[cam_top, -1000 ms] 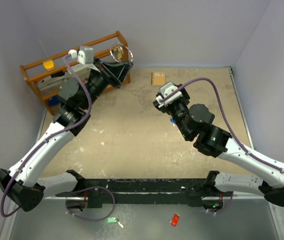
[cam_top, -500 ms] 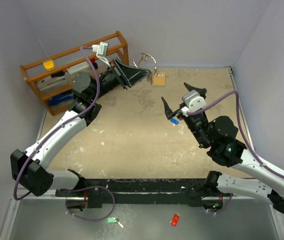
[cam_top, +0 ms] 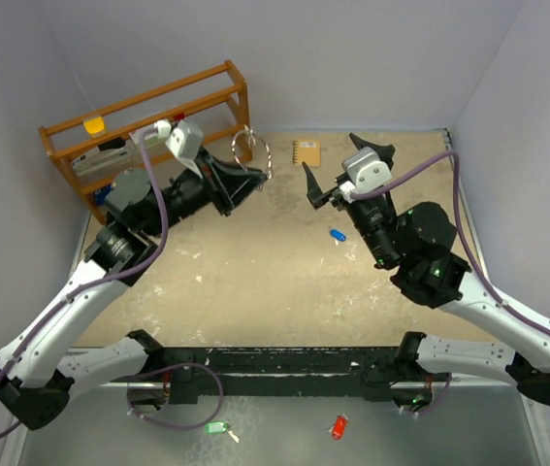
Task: Remove the keys from the keyring
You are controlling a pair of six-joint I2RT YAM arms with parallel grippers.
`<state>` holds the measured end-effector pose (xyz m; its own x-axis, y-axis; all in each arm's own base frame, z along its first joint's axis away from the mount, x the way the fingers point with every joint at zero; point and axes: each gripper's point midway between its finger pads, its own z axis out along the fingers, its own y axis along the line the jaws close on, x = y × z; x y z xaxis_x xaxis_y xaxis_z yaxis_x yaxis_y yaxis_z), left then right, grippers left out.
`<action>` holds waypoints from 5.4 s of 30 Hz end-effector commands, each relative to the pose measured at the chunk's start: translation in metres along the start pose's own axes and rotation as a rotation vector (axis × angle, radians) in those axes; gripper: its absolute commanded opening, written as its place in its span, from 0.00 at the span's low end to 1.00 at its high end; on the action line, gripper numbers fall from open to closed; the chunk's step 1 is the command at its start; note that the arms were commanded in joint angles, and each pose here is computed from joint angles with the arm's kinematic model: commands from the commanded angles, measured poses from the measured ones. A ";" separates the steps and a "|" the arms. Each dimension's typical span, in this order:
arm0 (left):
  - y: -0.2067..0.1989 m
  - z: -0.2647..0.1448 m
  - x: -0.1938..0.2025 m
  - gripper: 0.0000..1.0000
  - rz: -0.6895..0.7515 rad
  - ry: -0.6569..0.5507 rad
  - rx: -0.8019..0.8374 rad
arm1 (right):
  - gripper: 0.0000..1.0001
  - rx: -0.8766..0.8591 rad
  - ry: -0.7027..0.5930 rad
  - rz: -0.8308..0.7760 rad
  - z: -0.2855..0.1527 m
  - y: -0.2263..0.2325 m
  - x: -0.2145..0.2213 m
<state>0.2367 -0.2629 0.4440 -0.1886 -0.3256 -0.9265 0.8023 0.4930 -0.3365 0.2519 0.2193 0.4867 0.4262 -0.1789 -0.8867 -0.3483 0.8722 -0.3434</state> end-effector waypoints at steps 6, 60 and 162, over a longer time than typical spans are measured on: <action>0.039 -0.033 0.047 0.00 0.331 0.073 -0.118 | 0.89 -0.020 -0.068 0.065 0.015 -0.008 -0.047; -0.081 -0.029 0.036 0.00 0.252 0.011 0.533 | 0.84 -0.306 0.146 -0.014 0.003 0.064 0.027; -0.037 0.020 -0.040 0.93 0.237 -0.389 0.215 | 0.00 -0.141 0.014 -0.038 0.021 0.029 -0.008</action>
<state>0.2382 -0.2993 0.4578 0.1487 -0.4104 -0.8997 0.9016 0.4299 -0.0471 0.2624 0.2592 0.4606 0.3880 -0.3140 -0.8665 -0.4513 0.7551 -0.4756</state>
